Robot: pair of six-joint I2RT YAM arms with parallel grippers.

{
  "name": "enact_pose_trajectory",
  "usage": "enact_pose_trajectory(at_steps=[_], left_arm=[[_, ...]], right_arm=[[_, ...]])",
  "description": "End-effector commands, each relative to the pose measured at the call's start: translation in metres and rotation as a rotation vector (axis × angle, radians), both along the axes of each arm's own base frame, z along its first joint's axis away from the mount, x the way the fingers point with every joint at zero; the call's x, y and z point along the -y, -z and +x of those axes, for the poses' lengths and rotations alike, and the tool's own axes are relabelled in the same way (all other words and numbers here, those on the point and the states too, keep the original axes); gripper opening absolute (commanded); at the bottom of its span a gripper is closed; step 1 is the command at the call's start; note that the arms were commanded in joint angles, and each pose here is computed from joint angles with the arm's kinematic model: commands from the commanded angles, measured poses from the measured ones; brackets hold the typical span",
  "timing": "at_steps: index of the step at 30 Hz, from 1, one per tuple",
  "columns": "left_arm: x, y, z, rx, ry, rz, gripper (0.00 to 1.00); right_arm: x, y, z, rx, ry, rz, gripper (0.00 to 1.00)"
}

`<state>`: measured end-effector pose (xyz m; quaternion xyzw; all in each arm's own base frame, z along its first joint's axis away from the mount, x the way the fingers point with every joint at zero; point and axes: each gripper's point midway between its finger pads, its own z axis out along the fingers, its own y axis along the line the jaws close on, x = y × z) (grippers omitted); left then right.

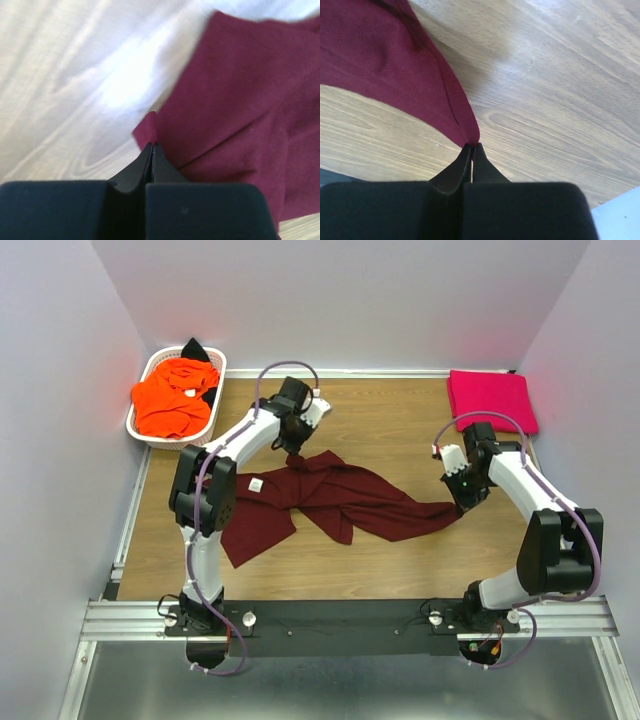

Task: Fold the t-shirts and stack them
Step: Flatten the tshirt out

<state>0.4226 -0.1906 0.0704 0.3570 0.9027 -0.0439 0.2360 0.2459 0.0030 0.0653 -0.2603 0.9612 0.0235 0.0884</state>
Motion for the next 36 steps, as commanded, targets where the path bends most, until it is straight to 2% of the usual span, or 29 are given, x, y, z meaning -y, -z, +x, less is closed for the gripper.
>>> enact_pose_trajectory(at_steps=[1, 4, 6, 8, 11, 15, 18, 21, 22, 26, 27, 30, 33, 35, 36], left_arm=[[-0.019, -0.085, 0.045, 0.201, -0.084, -0.120, 0.00], [-0.039, -0.163, 0.071, 0.386, -0.113, -0.192, 0.00], [-0.062, -0.216, 0.081, 0.493, -0.133, -0.258, 0.00], [-0.075, -0.249, 0.086, 0.567, -0.135, -0.307, 0.00], [-0.100, -0.300, 0.086, 0.697, -0.120, -0.361, 0.00], [-0.110, -0.353, 0.079, 0.860, -0.094, -0.397, 0.00], [-0.120, -0.388, 0.066, 0.959, -0.091, -0.423, 0.00], [-0.124, -0.427, 0.046, 1.068, -0.067, -0.482, 0.00], [-0.142, -0.444, 0.041, 1.132, -0.079, -0.478, 0.00], [-0.149, -0.497, -0.001, 1.297, -0.047, -0.493, 0.00], [-0.149, -0.516, -0.023, 1.357, -0.026, -0.482, 0.00], [-0.149, -0.537, -0.055, 1.451, 0.001, -0.473, 0.00], [-0.150, -0.572, -0.122, 1.596, -0.009, -0.491, 0.00], [-0.151, -0.575, -0.143, 1.632, -0.024, -0.498, 0.00], [-0.152, -0.581, -0.168, 1.676, -0.033, -0.492, 0.00]], right_arm=[[0.013, -0.018, 0.027, 0.085, 0.016, -0.055, 0.01], [0.031, -0.035, 0.054, 0.155, 0.060, -0.080, 0.01], [0.048, -0.063, 0.083, 0.245, 0.109, -0.089, 0.01], [0.059, -0.075, 0.103, 0.285, 0.139, -0.093, 0.01], [0.078, -0.131, 0.151, 0.453, 0.206, -0.095, 0.01], [0.084, -0.185, 0.189, 0.601, 0.245, -0.089, 0.01], [0.091, -0.219, 0.207, 0.696, 0.284, -0.107, 0.01], [0.099, -0.278, 0.219, 0.853, 0.321, -0.128, 0.01], [0.101, -0.307, 0.221, 0.927, 0.331, -0.131, 0.01], [0.106, -0.385, 0.212, 1.137, 0.380, -0.146, 0.01], [0.106, -0.400, 0.208, 1.178, 0.389, -0.148, 0.01], [0.107, -0.451, 0.183, 1.322, 0.423, -0.149, 0.01], [0.104, -0.491, 0.149, 1.443, 0.453, -0.132, 0.01], [0.101, -0.507, 0.130, 1.496, 0.466, -0.123, 0.01], [0.099, -0.523, 0.109, 1.555, 0.473, -0.118, 0.01]])
